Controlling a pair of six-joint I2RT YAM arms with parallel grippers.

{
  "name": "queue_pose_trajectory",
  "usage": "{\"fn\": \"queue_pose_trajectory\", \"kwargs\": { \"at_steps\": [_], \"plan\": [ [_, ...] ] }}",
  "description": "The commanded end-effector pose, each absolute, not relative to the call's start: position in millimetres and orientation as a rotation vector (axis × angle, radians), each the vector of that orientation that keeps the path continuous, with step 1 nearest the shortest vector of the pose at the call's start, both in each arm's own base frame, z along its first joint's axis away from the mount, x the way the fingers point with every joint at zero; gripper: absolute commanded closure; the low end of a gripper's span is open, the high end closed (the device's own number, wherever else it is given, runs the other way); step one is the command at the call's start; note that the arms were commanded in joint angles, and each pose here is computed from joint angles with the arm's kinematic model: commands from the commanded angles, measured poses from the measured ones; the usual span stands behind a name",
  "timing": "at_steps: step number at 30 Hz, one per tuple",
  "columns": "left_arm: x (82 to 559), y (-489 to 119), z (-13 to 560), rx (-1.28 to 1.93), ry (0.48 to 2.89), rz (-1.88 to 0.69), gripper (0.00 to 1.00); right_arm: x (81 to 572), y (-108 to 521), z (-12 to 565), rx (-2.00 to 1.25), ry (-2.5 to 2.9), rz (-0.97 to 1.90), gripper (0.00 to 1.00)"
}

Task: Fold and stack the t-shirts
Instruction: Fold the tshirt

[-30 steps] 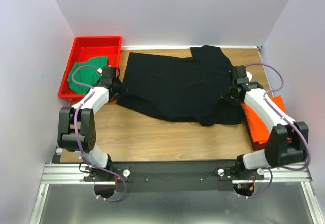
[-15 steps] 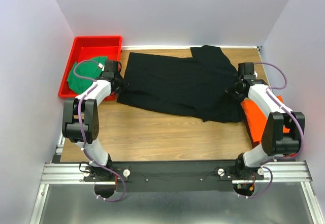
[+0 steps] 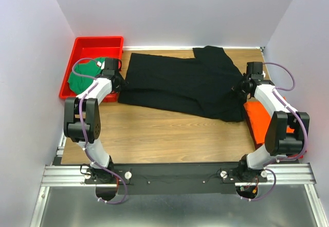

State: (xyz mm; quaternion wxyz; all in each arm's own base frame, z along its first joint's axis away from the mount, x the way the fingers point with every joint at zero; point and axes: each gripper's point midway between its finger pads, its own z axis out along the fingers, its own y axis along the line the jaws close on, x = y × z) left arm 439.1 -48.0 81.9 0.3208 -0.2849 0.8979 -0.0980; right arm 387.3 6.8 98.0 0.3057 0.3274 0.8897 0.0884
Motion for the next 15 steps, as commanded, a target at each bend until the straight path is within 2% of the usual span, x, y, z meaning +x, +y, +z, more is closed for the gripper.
{"fn": "queue_pose_trajectory", "kwargs": {
  "at_steps": [1,15],
  "plan": [
    [442.1,-33.9,80.8,-0.777,2.349,-0.202,1.00,403.5,3.7,115.8,0.884,2.283,0.304,0.99],
    [451.9,-34.2,75.1,-0.750,2.359,-0.212,1.00,412.3,0.9,110.2,0.913,2.274,0.345,0.99]
  ]
}}
